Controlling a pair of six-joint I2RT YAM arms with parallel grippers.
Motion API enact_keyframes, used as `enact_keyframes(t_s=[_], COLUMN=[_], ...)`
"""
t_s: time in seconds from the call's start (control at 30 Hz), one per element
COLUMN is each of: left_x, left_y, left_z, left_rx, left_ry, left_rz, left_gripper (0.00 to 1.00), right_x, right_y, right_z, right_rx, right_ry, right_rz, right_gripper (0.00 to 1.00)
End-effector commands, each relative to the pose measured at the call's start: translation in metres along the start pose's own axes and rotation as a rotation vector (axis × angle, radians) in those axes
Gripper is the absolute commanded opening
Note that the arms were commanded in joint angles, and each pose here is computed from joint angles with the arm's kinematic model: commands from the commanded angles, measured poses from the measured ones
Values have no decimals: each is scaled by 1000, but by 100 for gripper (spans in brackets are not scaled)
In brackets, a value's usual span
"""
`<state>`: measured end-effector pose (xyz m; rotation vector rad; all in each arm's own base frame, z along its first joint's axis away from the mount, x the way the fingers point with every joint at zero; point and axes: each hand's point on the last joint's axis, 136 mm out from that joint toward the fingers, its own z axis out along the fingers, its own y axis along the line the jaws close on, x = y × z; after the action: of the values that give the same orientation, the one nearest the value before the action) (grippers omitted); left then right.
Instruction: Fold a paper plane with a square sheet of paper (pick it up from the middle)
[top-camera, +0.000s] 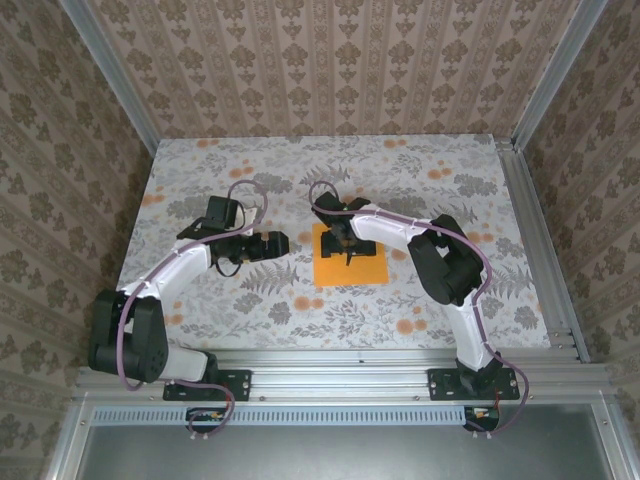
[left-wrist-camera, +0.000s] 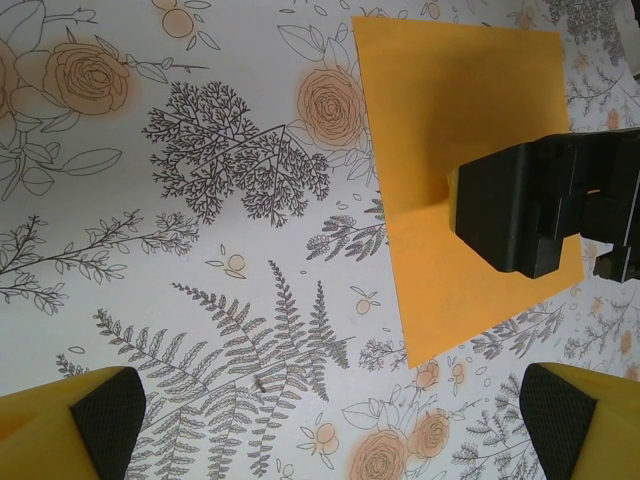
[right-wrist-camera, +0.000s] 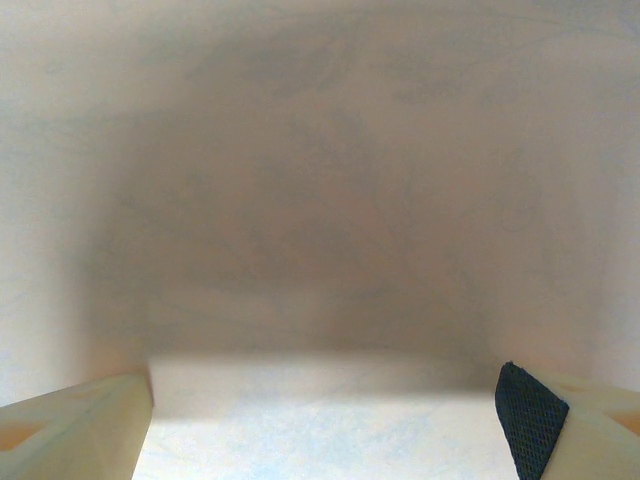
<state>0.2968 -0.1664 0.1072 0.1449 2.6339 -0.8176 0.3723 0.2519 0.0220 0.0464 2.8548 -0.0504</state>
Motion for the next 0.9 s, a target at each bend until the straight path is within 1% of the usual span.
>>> enact_keyframes(t_s=[0.0,0.23,0.43,0.6,0.87], left_x=[-6,-4,-6,-7,-5], left_y=[-8,-9,-11,-12,-14], left_z=[-2,-6,-9,-11,-9], left_rx=[24,20,23,22,23], left_ry=[-3,-4,-7,-15,-3], left_rz=[10,16,17,21,21], left_gripper=[100,100,100,100,100], right_x=[-4,3,18,32,28], right_y=[-2,2,-1,-7,-12], right_z=[-9,9,30,47,45], right_rx=[19,18,46,62,98], right_ry=[-25,15,71,105,82], right_rz=[20,22,14,20,2], right_gripper=[92,91,89,85,76])
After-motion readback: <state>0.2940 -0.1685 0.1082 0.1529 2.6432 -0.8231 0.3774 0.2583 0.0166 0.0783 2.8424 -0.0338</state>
